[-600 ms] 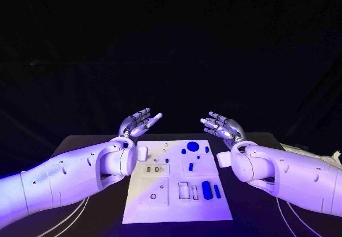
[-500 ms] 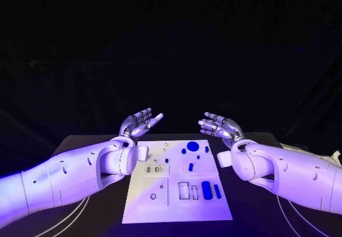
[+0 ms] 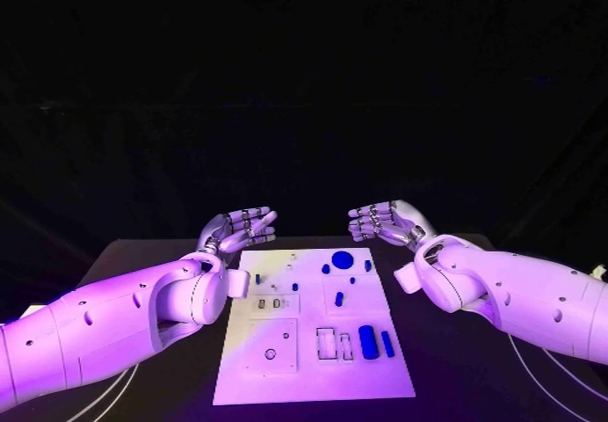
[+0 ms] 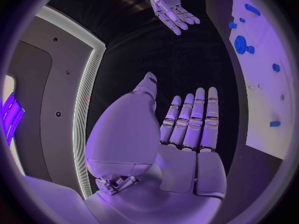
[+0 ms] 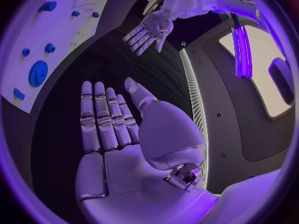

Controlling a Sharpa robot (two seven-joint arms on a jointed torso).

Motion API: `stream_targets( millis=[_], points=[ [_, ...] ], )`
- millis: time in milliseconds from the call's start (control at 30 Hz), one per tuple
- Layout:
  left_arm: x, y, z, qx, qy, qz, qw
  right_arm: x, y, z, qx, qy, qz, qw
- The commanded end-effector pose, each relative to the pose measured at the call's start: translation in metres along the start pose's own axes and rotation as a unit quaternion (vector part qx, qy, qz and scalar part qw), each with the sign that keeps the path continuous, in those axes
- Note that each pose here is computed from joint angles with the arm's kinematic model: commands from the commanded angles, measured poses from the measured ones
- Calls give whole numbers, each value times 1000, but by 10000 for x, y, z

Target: Assemble the parts on the task board

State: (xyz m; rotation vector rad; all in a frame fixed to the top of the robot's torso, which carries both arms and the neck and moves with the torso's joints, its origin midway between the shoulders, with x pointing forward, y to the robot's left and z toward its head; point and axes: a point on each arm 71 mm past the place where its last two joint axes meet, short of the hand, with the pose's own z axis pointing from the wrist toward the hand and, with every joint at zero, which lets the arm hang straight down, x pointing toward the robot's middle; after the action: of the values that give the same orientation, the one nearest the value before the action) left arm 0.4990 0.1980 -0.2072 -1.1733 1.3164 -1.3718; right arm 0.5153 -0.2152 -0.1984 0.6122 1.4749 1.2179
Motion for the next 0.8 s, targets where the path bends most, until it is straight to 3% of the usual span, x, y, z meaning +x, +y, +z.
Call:
stream_targets(
  millis=[33,200,367,633,800],
  points=[
    [72,-74,-20,21,30,-1,999,-4,65,21,-29,10,-83,996],
    [87,-132,-73,22,36,-4,999,-29,150,50,-56,12,-151,987],
    [131,-198,-131,23,46,-11,999,-46,234,96,-73,29,-239,968],
    [223,-284,-260,21,69,-23,997,12,264,182,-49,84,-375,922],
    [320,-348,-367,21,87,-34,995,62,296,232,-26,117,-452,884]
  ],
)
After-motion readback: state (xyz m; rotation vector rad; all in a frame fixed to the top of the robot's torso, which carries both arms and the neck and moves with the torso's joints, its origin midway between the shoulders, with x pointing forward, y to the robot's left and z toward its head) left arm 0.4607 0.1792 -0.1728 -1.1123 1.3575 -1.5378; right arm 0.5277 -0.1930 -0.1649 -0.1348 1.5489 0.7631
